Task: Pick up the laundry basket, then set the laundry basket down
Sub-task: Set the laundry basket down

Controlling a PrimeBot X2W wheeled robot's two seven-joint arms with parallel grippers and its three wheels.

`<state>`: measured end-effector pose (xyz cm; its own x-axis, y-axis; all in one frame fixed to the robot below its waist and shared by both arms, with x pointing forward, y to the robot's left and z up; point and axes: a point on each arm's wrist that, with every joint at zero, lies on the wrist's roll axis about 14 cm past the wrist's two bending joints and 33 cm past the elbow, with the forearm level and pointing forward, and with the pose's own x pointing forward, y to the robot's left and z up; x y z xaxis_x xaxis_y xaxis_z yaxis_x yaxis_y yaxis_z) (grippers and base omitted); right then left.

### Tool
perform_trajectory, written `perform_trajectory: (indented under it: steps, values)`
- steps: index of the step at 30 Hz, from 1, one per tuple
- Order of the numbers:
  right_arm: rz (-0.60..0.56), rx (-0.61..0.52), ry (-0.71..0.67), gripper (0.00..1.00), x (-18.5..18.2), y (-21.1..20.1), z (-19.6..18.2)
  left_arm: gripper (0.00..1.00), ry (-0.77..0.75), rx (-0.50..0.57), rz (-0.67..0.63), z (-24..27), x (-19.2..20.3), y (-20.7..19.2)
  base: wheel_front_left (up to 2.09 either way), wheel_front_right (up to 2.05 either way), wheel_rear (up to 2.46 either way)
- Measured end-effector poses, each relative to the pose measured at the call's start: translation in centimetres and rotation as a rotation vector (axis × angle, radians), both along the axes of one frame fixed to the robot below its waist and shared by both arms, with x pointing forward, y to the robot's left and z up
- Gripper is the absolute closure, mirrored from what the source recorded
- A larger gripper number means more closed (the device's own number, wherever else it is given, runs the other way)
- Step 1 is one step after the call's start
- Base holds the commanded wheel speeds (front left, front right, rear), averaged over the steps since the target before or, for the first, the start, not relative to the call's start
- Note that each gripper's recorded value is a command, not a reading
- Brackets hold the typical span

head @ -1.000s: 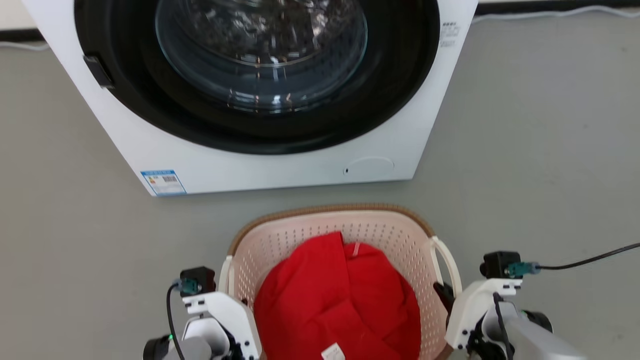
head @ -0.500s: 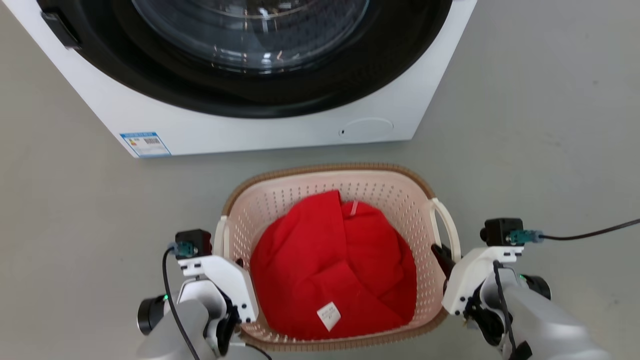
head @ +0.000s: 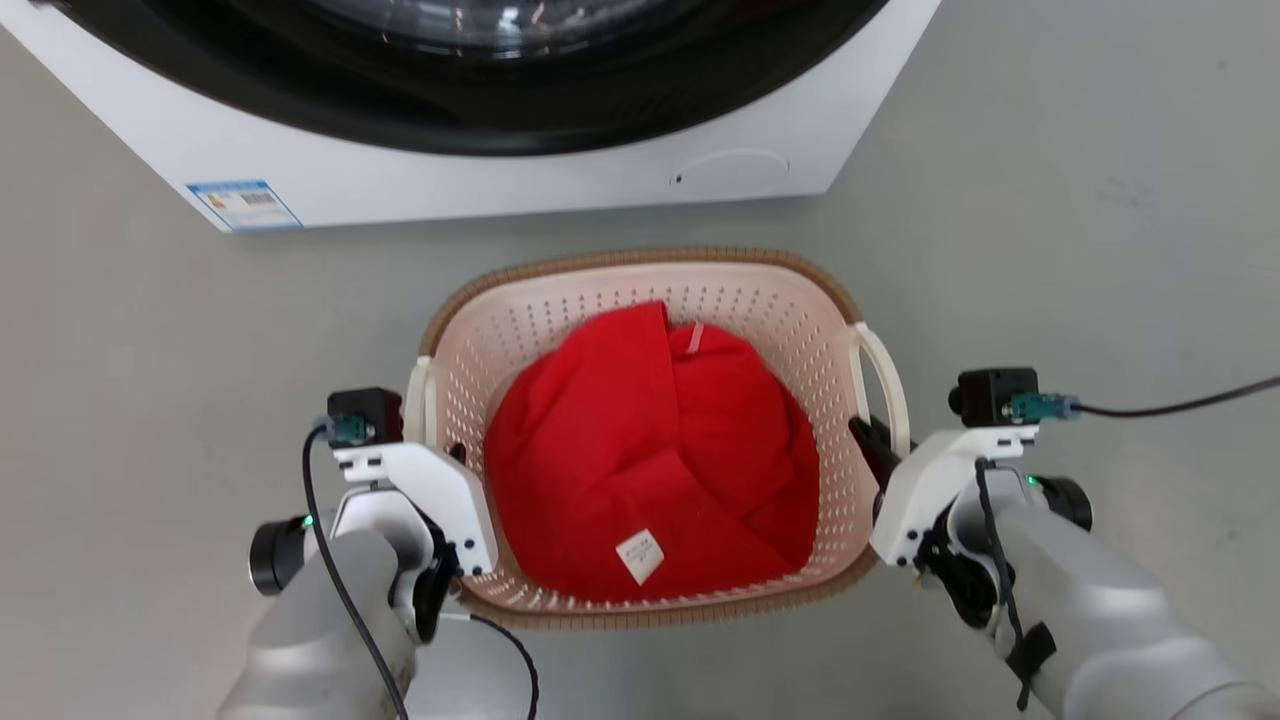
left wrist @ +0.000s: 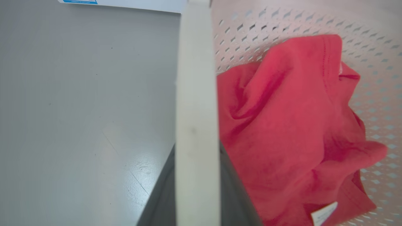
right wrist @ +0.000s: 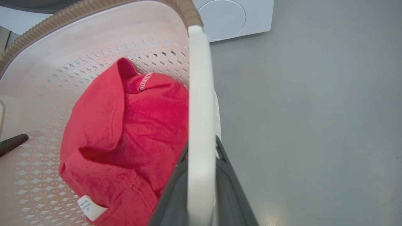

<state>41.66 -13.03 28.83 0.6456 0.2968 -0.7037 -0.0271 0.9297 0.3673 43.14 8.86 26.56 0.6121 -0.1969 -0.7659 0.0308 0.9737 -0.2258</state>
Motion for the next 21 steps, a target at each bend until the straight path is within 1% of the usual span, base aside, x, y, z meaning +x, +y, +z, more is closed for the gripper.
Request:
perform_trajectory:
  steps: [11,16,21]
  values:
    - [0.031,-0.01,0.002,1.0,2.9,0.6,-2.1,1.0,-0.005,0.013,-0.001,-2.6,2.8,0.4,0.0,0.0,0.0]
    - [0.042,-0.012,0.015,1.0,3.4,0.8,-3.3,1.0,0.011,0.028,0.0,-4.0,3.0,0.8,0.0,0.0,0.0]
    - [0.039,-0.002,0.022,1.0,4.0,1.1,-4.2,1.0,0.003,0.047,-0.007,-4.9,4.0,1.0,0.0,0.0,0.0]
